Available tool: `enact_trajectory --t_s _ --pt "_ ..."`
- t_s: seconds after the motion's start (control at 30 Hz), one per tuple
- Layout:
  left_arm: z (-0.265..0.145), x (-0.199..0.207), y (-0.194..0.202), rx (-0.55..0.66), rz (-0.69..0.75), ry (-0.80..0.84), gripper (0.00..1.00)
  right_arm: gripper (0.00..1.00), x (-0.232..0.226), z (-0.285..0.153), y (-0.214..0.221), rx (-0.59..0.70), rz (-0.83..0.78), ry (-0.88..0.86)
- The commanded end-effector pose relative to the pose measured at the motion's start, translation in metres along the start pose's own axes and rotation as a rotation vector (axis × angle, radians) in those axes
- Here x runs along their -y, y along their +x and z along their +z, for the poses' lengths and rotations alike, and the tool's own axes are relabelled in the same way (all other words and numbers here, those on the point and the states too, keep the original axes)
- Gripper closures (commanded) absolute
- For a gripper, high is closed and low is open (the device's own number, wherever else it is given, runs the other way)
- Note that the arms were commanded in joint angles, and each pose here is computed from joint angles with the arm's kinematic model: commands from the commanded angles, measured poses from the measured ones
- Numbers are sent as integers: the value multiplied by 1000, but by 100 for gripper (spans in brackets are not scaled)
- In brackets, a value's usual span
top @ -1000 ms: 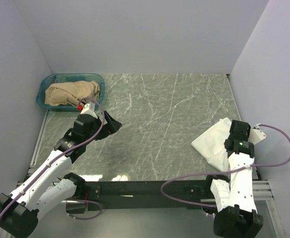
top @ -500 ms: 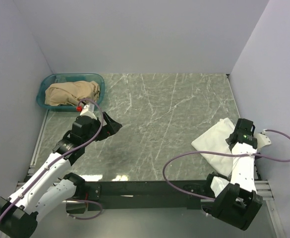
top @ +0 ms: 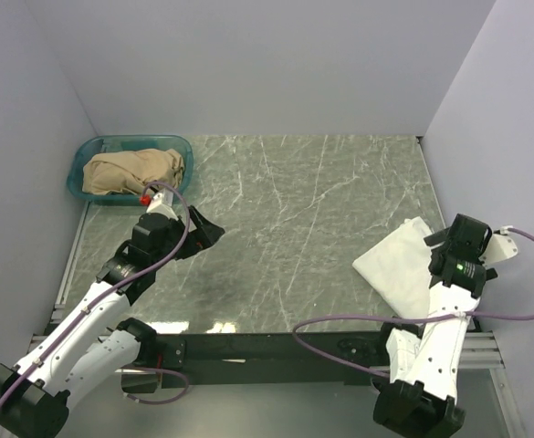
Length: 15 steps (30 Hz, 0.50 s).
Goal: Fold and stack the t-shirts
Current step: Neatly place the folded tshirt to the corner
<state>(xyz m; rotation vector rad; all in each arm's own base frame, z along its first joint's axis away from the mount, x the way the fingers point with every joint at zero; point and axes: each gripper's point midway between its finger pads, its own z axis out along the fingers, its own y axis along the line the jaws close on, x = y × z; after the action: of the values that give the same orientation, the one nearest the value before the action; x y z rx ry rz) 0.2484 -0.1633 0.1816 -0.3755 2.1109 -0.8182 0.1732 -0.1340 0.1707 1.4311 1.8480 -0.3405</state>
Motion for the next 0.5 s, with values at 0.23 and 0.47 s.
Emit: enact_trajectory --t_s 0.23,0.47 --pt "0 -1 -4 24 5 -7 1 7 -18 85 67 -225 -77 -4" --pt "0 -4 -6 30 3 -31 1 7 -9 125 91 -327 -58 98"
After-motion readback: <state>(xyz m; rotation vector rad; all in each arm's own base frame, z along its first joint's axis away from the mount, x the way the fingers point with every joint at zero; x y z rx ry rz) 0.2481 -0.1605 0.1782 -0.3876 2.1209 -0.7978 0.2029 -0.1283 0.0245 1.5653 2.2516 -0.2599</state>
